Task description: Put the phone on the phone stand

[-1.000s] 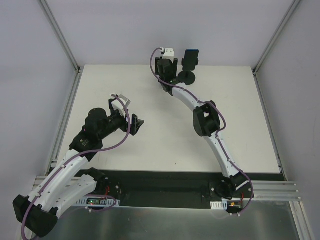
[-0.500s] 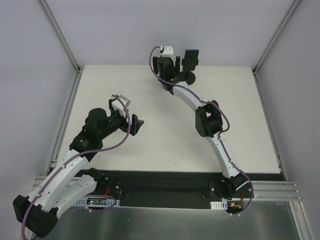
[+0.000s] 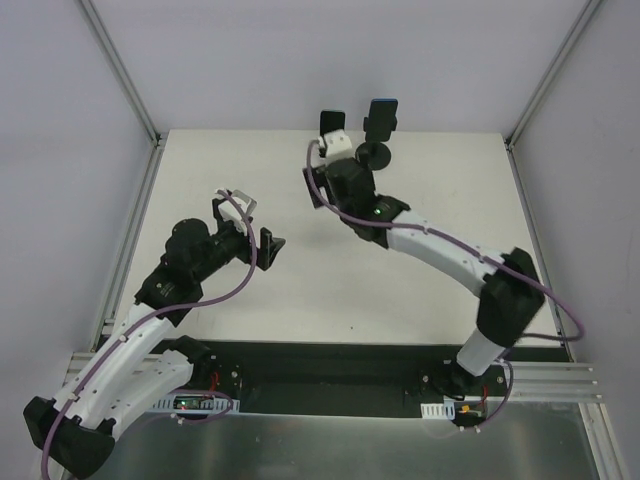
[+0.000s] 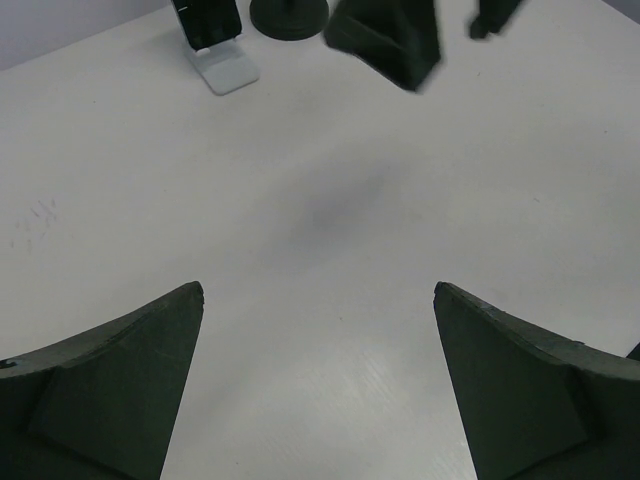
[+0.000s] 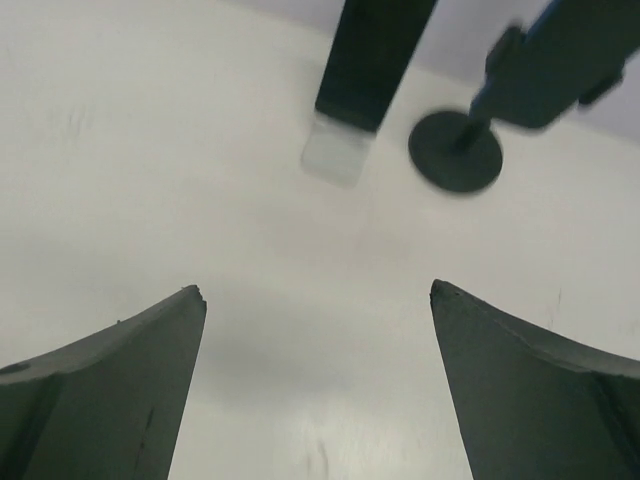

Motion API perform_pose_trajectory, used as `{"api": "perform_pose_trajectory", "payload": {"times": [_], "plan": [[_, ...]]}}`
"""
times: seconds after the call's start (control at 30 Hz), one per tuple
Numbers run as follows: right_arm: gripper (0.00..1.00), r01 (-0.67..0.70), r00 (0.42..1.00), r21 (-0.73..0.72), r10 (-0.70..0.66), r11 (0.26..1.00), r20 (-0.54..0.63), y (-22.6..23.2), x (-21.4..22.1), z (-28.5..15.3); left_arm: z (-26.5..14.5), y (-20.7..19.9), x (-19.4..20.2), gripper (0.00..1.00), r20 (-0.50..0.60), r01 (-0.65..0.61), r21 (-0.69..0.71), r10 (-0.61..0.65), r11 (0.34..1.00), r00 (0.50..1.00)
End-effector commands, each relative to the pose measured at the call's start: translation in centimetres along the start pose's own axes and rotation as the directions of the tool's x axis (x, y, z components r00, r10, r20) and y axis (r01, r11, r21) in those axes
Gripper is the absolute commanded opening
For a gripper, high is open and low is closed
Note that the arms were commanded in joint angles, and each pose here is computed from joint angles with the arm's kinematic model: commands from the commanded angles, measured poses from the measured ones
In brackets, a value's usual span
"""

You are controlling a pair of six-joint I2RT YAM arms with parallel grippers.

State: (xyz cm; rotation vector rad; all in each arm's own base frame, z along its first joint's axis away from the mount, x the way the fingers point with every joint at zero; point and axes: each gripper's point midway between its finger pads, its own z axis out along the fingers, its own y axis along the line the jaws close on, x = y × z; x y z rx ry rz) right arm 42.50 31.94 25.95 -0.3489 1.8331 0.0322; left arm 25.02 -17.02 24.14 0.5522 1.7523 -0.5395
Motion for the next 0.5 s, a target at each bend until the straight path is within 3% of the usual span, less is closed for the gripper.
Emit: {"api": "perform_pose_trajectory", "payload": {"times": [0.0,0.07,0.13,0.17,0.2,0.27,0.33,0.43,0.47], "plan": [[0.96,-0.036,0.980,-0.052,0.025,0.998,-0.198,-3.4,9.3,-7.0,-0.7,1.1,-1.9,0.97,0.069,-0.017,-0.062,0.021,0.998,0.997],[0.96,-0.054,0.967,-0.024,0.046,0.998,-0.250,-6.4,13.0,-11.5,-0.7,1.1,-2.0,0.98,0.077,0.000,-0.069,0.005,0.998,0.997],[0.96,-0.107,0.973,0.006,0.106,0.994,-0.205,-9.5,12.7,-15.6,-0.8,0.9,-2.3,0.98,0.093,0.037,-0.063,-0.031,0.997,0.995],[0.96,-0.074,0.966,0.022,0.078,0.997,-0.246,-10.8,15.0,-17.3,-1.0,0.8,-2.7,0.98,0.107,0.047,-0.058,-0.040,0.997,0.993],[0.96,-0.125,0.976,0.015,0.126,0.992,-0.176,-12.3,13.6,-19.7,-1.0,0.3,-3.0,0.98,0.112,0.060,-0.033,-0.056,0.998,0.992],[0.96,-0.146,0.978,0.023,0.148,0.989,-0.145,-14.3,13.6,-22.5,-1.7,-0.6,-4.4,0.98,0.149,0.103,0.004,-0.102,0.995,0.984],[0.96,-0.214,0.977,-0.044,0.213,0.976,-0.013,-15.9,11.1,-26.0,-2.5,-1.6,-5.7,0.98,0.179,0.154,0.047,-0.160,0.987,0.971],[0.96,-0.299,0.929,-0.105,0.314,0.949,0.194,-19.2,6.0,-31.2,-5.5,-3.0,-10.2,0.99,0.291,0.162,0.108,-0.187,0.981,0.938],[0.96,-0.316,0.912,-0.120,0.336,0.941,0.234,-20.0,4.8,-32.5,-7.8,-3.6,-13.5,0.99,0.372,0.141,0.127,-0.179,0.982,0.911]]}}
